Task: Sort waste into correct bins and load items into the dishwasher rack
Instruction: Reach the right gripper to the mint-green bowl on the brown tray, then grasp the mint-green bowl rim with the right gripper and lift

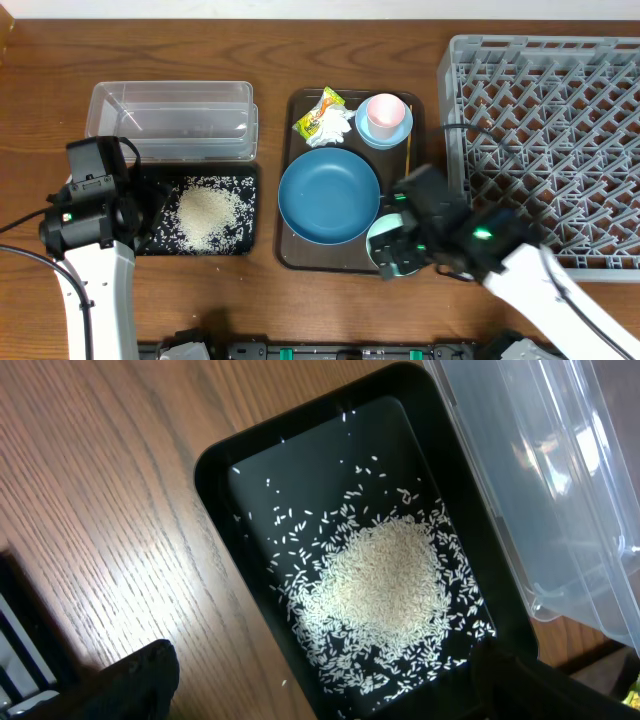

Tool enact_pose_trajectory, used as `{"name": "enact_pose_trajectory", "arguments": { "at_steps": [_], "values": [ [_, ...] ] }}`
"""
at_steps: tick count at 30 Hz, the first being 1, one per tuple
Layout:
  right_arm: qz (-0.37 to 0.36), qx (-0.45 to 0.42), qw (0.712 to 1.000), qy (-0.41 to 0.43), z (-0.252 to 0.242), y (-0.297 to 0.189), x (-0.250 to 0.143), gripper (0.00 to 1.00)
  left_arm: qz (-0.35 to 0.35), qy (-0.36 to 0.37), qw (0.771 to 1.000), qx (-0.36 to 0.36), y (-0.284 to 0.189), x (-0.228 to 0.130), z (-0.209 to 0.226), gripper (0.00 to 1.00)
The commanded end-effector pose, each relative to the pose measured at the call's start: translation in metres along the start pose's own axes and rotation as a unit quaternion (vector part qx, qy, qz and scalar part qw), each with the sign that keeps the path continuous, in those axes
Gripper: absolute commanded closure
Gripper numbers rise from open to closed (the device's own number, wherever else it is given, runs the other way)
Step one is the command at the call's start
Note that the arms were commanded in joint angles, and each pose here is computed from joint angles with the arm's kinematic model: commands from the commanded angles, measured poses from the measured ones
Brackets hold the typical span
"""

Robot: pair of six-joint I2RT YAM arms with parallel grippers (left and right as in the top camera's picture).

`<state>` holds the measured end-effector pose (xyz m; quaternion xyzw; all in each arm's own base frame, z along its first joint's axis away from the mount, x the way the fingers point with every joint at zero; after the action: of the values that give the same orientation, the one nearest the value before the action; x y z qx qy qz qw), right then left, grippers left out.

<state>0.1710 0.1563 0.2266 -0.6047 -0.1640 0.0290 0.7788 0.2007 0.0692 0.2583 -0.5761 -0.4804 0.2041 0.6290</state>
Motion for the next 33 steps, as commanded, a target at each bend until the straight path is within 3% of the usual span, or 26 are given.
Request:
{"name": "enact_pose_trajectory", "arguments": {
  "at_steps": [1, 5, 6, 8, 9, 16, 24, 26, 28, 33],
  "values": [
    [0.004, -0.061, 0.998, -0.02, 0.008, 0.02, 0.006, 0.01, -0.006, -0.008, 1.0, 0.001, -0.004, 0.003, 0.0, 0.04],
    [0.046, -0.085, 0.995, -0.024, 0.01, 0.05, 0.011, 0.01, -0.006, -0.008, 1.0, 0.001, -0.004, 0.003, 0.0, 0.04],
    [0.056, -0.091, 0.994, -0.023, 0.01, 0.058, 0.012, 0.07, -0.006, -0.008, 1.0, 0.001, -0.004, 0.003, 0.0, 0.04],
    [0.076, -0.101, 0.992, -0.02, 0.009, 0.074, 0.013, 0.35, -0.007, -0.008, 1.0, 0.001, -0.004, 0.003, 0.0, 0.04],
    [0.085, -0.107, 0.991, -0.011, 0.009, 0.081, 0.013, 0.38, -0.007, -0.008, 1.0, 0.001, -0.004, 0.003, 0.0, 0.04],
    [0.12, -0.12, 0.985, 0.012, 0.01, 0.117, 0.014, 0.35, -0.007, -0.008, 1.0, 0.001, -0.004, 0.003, 0.0, 0.04],
    [0.107, -0.099, 0.989, -0.013, 0.028, 0.127, 0.012, 0.35, -0.006, -0.008, 1.0, 0.001, -0.004, 0.003, 0.0, 0.04],
    [0.1, -0.107, 0.989, -0.006, 0.029, 0.127, 0.011, 0.41, -0.007, -0.008, 1.0, 0.001, -0.004, 0.003, 0.0, 0.04],
    [0.095, -0.116, 0.989, 0.0, 0.029, 0.127, 0.011, 0.53, -0.007, -0.008, 1.0, 0.001, -0.004, 0.003, 0.0, 0.04],
    [0.095, -0.116, 0.989, 0.0, 0.029, 0.127, 0.011, 0.57, -0.007, -0.008, 1.0, 0.001, -0.004, 0.003, 0.0, 0.04]
  ]
}}
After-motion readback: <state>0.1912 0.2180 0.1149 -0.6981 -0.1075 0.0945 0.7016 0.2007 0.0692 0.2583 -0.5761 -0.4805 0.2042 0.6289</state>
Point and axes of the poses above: each gripper's point midway between its finger pads, its own y axis out along the fingers, its own z axis along the line the jaws close on, x = y × z, the point moved 9 cm from there along -y, back along the fingers, and after that the axes turned 7 degrees about y, right-handed, at the moved point
